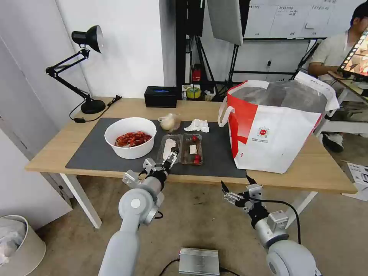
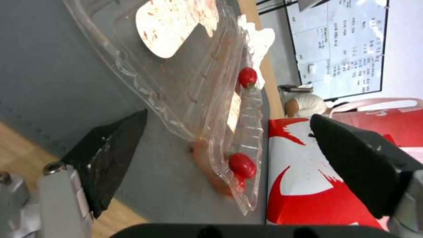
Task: Pick up the trash from the table and place it into the takeout bag.
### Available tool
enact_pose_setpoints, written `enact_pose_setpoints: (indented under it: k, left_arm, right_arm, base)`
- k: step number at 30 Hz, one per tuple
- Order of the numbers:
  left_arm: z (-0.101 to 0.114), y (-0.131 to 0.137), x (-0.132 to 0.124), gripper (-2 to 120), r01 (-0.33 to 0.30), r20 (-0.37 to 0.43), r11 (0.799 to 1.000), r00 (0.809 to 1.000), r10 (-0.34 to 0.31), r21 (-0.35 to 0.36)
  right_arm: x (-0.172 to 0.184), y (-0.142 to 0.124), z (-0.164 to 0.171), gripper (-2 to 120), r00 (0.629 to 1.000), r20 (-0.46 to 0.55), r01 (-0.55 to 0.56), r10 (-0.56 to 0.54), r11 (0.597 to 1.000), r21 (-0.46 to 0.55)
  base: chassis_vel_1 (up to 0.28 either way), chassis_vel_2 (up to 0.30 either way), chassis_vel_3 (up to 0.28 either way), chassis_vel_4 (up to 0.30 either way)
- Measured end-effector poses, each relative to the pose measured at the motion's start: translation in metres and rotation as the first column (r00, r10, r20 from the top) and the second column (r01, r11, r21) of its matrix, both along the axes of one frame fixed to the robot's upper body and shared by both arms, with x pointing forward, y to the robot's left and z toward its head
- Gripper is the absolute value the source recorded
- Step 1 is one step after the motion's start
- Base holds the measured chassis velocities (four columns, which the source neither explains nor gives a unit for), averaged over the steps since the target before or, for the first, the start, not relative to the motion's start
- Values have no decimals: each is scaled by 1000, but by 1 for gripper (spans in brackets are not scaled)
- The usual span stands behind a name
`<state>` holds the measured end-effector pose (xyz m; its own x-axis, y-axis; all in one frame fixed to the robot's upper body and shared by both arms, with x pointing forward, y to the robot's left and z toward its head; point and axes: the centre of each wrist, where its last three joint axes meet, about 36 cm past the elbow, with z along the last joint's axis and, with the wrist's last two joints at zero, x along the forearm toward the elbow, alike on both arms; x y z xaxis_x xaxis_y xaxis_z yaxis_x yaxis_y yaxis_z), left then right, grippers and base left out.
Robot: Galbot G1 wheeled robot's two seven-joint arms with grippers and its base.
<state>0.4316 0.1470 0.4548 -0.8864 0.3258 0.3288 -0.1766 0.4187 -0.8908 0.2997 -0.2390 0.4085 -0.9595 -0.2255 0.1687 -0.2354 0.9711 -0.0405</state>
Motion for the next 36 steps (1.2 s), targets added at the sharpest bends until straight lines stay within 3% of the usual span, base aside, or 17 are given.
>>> enact_pose_setpoints:
  k: [22, 36]
  left_arm:
    - [0, -8, 6, 100, -61, 6, 998, 998, 61, -3]
    - [2, -12, 4, 100, -60, 25, 998, 998, 60, -15]
  right_arm:
    - [0, 2, -7, 100, 1000, -7, -2, 2, 1000, 8]
    - [1, 3, -8, 100, 1000, -6, -6, 6, 1000, 11]
  base:
    - [0, 0, 0, 0]
    - [0, 0, 0, 0]
